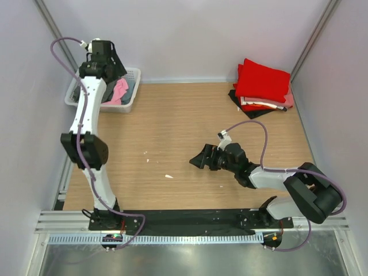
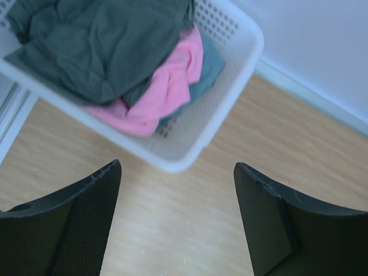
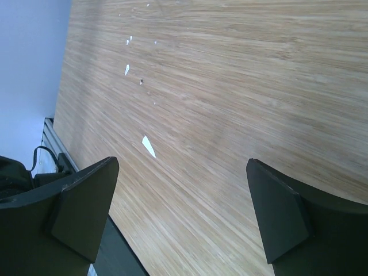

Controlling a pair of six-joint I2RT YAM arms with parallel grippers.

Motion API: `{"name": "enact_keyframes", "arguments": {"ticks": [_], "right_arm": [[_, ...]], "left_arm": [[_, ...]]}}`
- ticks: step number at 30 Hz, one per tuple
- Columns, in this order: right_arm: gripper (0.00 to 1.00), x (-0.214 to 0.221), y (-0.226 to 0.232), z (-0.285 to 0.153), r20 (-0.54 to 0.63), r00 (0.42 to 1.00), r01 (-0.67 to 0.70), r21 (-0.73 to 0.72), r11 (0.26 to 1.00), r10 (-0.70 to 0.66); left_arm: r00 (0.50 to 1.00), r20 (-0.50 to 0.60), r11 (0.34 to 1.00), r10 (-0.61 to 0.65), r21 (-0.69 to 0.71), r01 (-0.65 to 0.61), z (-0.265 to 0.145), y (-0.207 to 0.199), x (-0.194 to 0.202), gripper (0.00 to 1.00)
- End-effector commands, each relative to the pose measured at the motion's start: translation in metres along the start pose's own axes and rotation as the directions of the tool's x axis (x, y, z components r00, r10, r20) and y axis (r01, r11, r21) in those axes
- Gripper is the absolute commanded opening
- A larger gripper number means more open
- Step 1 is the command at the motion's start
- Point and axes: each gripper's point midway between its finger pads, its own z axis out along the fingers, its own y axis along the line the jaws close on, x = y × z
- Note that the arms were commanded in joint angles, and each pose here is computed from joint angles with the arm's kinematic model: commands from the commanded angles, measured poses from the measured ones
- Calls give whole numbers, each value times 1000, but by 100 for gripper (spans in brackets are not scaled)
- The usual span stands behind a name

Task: Fold and stack the t-shirts
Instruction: Grab the tshirt from the pile

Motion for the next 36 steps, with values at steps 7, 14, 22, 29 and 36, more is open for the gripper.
{"name": "enact_keyframes", "arguments": {"ticks": [7, 14, 22, 29, 36], "right_arm": [[100, -10, 21, 6, 36, 999, 43, -111, 993, -39], [100, -10, 21, 12, 28, 999, 37, -112, 993, -34], [100, -9, 18, 17, 18, 1000, 25, -102, 994, -24], [100, -8, 17, 19, 14, 1000, 20, -96, 995, -19], [100, -9, 14, 21, 17, 1000, 16, -84, 996, -15]], "left_arm": [[994, 68, 996, -87, 34, 84, 124, 13, -40, 72], [987, 138, 993, -85, 97, 72, 182, 7, -45, 71], [981, 169, 992, -98, 91, 84, 219, 14, -36, 77], [986, 143, 995, -88, 52, 82, 243, 22, -14, 70], [989, 135, 998, -64, 17, 62, 245, 29, -9, 30]]}}
